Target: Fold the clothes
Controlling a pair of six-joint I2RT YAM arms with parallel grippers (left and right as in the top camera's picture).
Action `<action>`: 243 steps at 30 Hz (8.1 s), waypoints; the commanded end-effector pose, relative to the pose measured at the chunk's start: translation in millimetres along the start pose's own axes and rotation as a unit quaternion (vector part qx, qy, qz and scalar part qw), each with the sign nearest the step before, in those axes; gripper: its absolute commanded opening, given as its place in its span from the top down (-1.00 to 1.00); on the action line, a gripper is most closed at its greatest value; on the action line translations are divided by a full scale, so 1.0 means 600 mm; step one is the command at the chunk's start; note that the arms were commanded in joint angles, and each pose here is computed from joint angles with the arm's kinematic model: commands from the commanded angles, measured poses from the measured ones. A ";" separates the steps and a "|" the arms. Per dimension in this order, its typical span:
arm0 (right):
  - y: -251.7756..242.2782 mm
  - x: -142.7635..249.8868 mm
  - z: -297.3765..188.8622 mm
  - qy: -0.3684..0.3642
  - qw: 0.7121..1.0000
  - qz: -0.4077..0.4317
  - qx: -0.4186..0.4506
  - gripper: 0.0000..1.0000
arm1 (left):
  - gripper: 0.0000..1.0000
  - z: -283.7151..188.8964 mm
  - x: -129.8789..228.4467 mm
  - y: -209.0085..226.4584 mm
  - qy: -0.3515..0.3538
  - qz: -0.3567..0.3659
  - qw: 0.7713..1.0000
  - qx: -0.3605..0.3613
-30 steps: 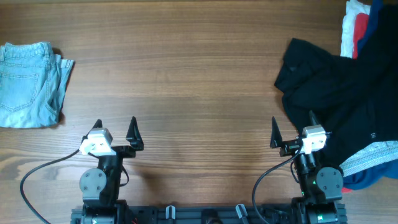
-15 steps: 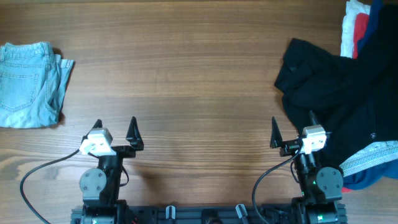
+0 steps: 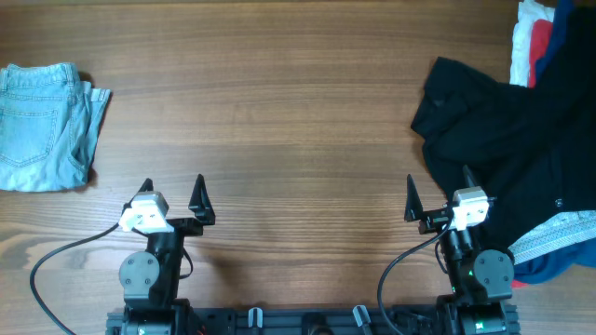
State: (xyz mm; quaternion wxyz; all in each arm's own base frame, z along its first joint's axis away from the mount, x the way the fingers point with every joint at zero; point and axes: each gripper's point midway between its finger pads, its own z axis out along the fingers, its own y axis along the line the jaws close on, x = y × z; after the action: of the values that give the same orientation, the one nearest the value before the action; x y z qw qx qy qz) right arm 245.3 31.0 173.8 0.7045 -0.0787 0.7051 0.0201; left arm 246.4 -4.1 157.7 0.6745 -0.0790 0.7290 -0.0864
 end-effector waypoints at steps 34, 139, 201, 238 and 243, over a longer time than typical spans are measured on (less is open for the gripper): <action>0.001 -0.003 -0.001 -0.005 1.000 0.005 -0.004 -0.99 | -0.99 -0.001 0.002 -0.001 0.000 0.001 1.000 0.005; 0.202 -0.054 0.182 0.361 0.915 0.082 -0.162 0.92 | -1.00 0.070 0.038 -0.053 0.449 -0.082 0.890 -0.020; -0.230 0.089 0.034 0.486 0.778 0.258 0.304 -1.00 | 0.92 0.036 0.299 -0.287 0.602 -0.017 0.797 0.042; -0.386 0.390 -0.084 0.586 0.591 0.321 0.452 0.01 | -1.00 0.044 0.086 -0.170 0.552 -0.138 0.821 0.052; -0.482 0.370 -0.120 0.513 0.580 0.392 0.496 -0.26 | -0.99 0.046 0.085 -0.171 0.549 -0.138 0.822 0.054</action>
State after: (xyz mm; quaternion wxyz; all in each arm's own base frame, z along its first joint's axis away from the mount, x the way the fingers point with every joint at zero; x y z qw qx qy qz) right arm 250.3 -267.1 -1.5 0.1241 0.5313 0.8329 -0.0929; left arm 269.5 -115.1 132.0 0.1447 -0.0932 0.9532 -0.2487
